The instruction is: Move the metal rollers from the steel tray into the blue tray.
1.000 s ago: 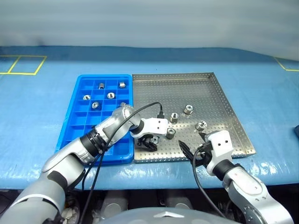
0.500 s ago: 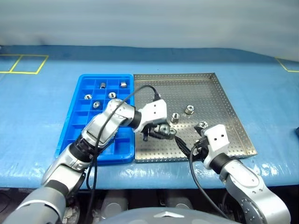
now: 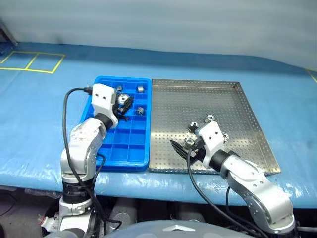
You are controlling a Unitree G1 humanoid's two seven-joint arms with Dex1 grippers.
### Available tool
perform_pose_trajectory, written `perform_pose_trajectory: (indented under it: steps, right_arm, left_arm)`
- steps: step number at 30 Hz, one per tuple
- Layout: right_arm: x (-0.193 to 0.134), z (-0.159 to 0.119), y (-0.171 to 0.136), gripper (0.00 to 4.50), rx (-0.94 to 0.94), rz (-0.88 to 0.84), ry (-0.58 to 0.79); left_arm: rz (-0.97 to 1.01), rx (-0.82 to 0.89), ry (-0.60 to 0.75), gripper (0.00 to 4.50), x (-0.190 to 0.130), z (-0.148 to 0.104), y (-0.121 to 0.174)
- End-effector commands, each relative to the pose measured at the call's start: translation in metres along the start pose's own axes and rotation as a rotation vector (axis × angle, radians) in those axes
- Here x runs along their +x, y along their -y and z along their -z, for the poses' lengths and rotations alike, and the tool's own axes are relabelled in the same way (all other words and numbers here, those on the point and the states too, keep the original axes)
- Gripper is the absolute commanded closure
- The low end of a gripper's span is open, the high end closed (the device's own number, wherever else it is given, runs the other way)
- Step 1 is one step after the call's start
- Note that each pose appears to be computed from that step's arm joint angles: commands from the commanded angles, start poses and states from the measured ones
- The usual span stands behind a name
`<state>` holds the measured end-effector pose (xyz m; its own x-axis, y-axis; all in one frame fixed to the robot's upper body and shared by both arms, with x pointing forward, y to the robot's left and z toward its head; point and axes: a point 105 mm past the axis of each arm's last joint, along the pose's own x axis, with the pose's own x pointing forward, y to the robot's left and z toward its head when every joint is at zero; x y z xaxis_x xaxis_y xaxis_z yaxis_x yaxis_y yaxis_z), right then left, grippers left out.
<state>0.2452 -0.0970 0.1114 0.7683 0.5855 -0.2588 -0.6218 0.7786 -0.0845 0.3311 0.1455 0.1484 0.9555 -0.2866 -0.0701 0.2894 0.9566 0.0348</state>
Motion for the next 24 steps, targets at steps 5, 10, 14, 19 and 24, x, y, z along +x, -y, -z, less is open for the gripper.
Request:
perform_pose_trajectory:
  steps: [5,10,14,19,24]
  right_arm:
    - [0.007,-0.010,-0.005,0.00,-0.034,-0.076,0.019]
    - [0.008,-0.010,-0.011,0.00,-0.037,-0.102,0.019]
    - [0.006,-0.009,-0.013,0.00,-0.027,-0.094,0.017]
    - [0.001,-0.008,-0.010,0.00,-0.009,-0.063,0.018]
    - [-0.004,-0.006,-0.009,0.00,0.002,-0.029,0.012]
  left_arm:
    - [-0.390,0.102,0.016,2.80,-0.020,0.003,-0.042]
    - [-0.409,0.108,-0.062,2.80,-0.020,0.028,-0.039]
    - [-0.390,0.095,-0.098,2.80,-0.012,0.041,-0.037]
    - [-0.393,0.114,-0.108,2.80,-0.006,0.045,-0.041]
    - [-0.364,0.099,-0.083,2.80,0.005,0.040,-0.042]
